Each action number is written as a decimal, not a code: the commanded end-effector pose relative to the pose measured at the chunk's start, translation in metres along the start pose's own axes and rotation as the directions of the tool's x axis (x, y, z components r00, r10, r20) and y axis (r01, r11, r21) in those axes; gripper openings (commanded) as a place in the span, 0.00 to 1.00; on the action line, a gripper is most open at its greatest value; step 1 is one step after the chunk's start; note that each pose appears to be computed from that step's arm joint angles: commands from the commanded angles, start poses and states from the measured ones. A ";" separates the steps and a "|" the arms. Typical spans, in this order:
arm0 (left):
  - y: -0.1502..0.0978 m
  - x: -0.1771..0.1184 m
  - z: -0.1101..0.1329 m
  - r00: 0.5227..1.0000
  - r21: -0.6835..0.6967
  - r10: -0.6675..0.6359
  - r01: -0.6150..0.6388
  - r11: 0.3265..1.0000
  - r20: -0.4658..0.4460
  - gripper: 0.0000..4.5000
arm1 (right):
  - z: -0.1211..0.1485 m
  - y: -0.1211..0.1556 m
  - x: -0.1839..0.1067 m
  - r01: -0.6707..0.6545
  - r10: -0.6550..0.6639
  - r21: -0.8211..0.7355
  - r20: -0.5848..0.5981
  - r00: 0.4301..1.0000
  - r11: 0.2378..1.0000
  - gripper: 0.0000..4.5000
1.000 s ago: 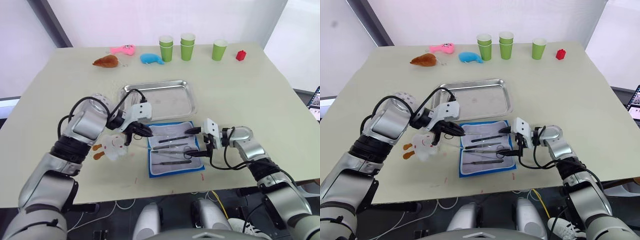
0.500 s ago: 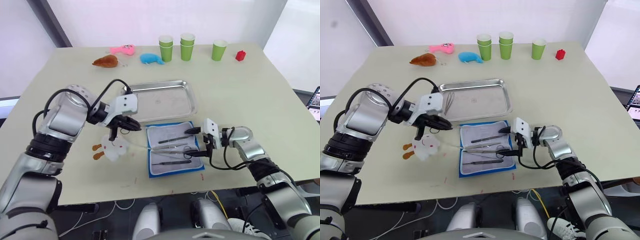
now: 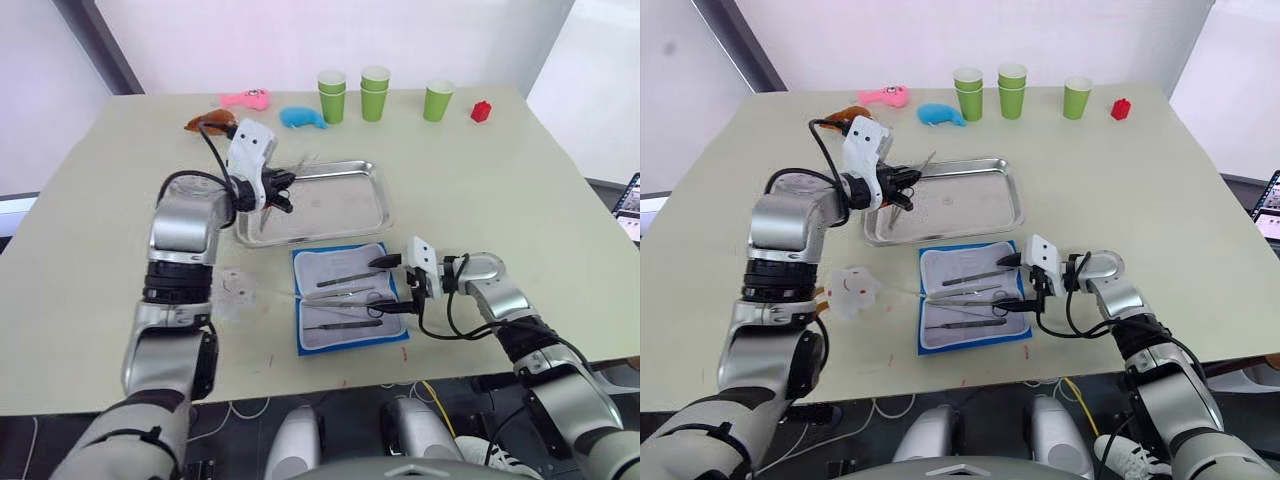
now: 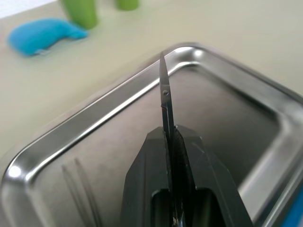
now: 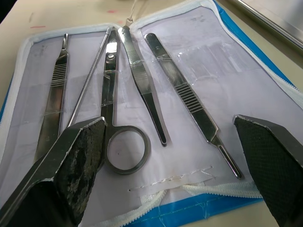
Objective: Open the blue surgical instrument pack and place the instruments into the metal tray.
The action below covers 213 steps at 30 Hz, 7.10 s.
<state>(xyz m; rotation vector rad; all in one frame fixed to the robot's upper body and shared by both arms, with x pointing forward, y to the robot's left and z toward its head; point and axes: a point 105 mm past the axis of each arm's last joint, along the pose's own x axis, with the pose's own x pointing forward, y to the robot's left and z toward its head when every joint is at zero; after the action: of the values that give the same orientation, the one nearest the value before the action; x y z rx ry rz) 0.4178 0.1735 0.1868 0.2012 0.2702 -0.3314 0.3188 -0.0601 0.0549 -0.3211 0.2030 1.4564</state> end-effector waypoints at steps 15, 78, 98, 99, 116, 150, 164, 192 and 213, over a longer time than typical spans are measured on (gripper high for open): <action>0.017 0.031 -0.040 0.945 -0.231 0.318 -0.326 0.917 -0.073 0.01 | -0.073 0.036 0.003 -0.046 0.094 0.207 -0.229 0.969 0.977 1.00; -0.034 -0.095 -0.035 0.775 0.176 -0.617 0.594 0.785 0.136 0.80 | -0.068 0.031 0.010 -0.037 0.078 0.192 -0.207 0.975 0.981 1.00; -0.003 -0.191 -0.045 0.501 0.378 -0.823 0.840 0.389 -0.268 1.00 | -0.072 0.033 0.004 -0.034 0.075 0.197 -0.206 0.976 0.980 1.00; -0.003 -0.192 -0.046 0.496 0.377 -0.824 0.843 0.383 -0.272 1.00 | -0.072 0.033 0.004 -0.032 0.074 0.197 -0.206 0.976 0.980 1.00; -0.031 -0.151 -0.059 0.455 0.405 -0.848 0.853 0.328 -0.271 0.94 | -0.069 0.028 0.007 -0.033 0.074 0.198 -0.204 0.976 0.980 1.00; -0.079 -0.049 -0.121 0.615 0.433 -0.742 0.764 0.478 -0.267 0.30 | -0.068 0.025 0.008 -0.015 0.055 0.198 -0.199 0.978 0.980 1.00; -0.076 -0.052 -0.110 0.619 0.496 -0.737 0.746 0.443 -0.273 0.00 | -0.068 0.026 0.007 -0.011 0.051 0.202 -0.195 0.979 0.979 1.00; -0.052 -0.091 -0.072 0.615 0.412 -0.683 0.782 0.467 -0.394 0.00 | -0.067 0.031 0.014 -0.035 0.075 0.206 -0.188 0.979 0.978 1.00; -0.016 -0.124 -0.059 0.580 0.418 -0.643 0.812 0.408 -0.500 0.00 | -0.067 0.031 0.014 -0.037 0.077 0.207 -0.188 0.979 0.978 1.00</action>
<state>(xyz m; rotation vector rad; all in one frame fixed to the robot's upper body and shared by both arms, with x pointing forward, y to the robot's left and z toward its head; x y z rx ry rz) 0.2880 0.2087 0.1473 0.7668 0.5710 -1.3135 0.3201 -0.0472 0.0552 -0.3085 0.1830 1.4757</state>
